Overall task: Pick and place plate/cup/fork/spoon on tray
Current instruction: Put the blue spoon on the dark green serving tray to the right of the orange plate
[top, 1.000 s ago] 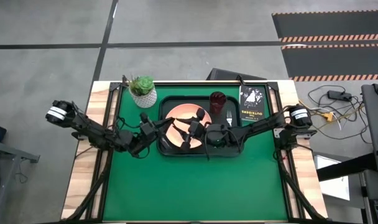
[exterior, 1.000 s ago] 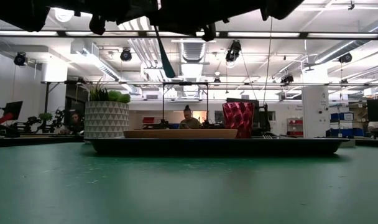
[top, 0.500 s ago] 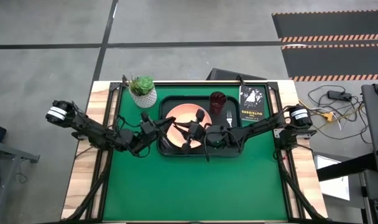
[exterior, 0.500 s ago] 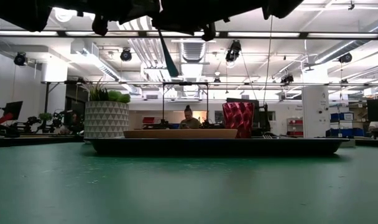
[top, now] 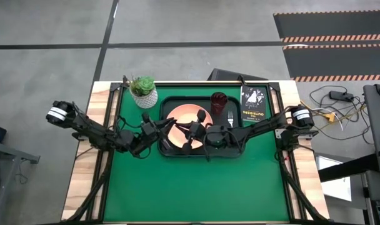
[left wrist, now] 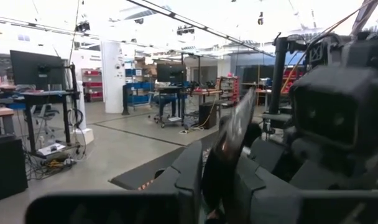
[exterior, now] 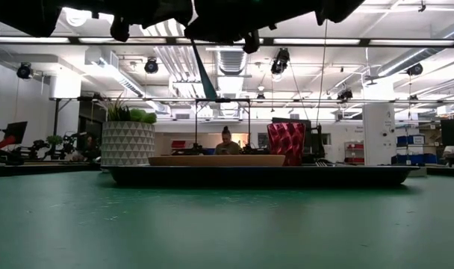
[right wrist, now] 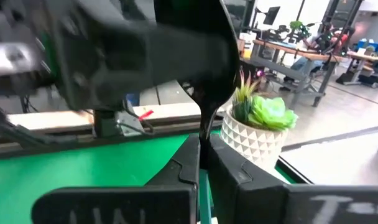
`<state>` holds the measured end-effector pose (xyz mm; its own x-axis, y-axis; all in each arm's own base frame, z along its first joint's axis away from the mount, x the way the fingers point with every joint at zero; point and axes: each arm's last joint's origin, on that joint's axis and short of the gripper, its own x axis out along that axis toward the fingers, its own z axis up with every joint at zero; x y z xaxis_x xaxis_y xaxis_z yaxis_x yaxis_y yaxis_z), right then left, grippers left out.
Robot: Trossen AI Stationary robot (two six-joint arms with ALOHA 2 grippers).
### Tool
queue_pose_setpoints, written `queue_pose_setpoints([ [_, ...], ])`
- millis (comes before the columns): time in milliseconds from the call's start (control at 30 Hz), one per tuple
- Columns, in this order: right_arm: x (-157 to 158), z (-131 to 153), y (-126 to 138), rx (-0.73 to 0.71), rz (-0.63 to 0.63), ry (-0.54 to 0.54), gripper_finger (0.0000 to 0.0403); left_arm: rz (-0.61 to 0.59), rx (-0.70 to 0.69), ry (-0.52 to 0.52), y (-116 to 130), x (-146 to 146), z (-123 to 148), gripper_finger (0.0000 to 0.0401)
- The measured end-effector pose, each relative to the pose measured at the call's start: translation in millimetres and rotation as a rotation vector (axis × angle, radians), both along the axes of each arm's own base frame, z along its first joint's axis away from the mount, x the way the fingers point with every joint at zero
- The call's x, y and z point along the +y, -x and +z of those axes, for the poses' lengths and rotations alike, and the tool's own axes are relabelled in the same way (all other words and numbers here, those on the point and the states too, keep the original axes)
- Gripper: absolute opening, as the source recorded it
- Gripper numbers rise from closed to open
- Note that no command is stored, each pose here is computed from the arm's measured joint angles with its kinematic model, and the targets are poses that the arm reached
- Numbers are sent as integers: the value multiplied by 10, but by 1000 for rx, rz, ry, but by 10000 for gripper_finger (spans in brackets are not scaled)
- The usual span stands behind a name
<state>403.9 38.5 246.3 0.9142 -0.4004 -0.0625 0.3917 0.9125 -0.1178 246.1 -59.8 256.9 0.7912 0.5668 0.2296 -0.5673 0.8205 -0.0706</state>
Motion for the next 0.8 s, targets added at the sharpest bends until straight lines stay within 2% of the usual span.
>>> queue_pose_setpoints([
  [300,-63,-51,1,32,-18,-37,9,4,10,-4,14,6,-33,82],
  [500,-228,-32,106,121,-81,-150,9,11,35,-32,99,25,-65,112],
  [600,-383,22,255,197,-130,-283,9,22,58,-64,154,43,-55,119],
  [800,-712,37,636,378,-119,-710,9,40,104,-127,238,68,-60,121],
])
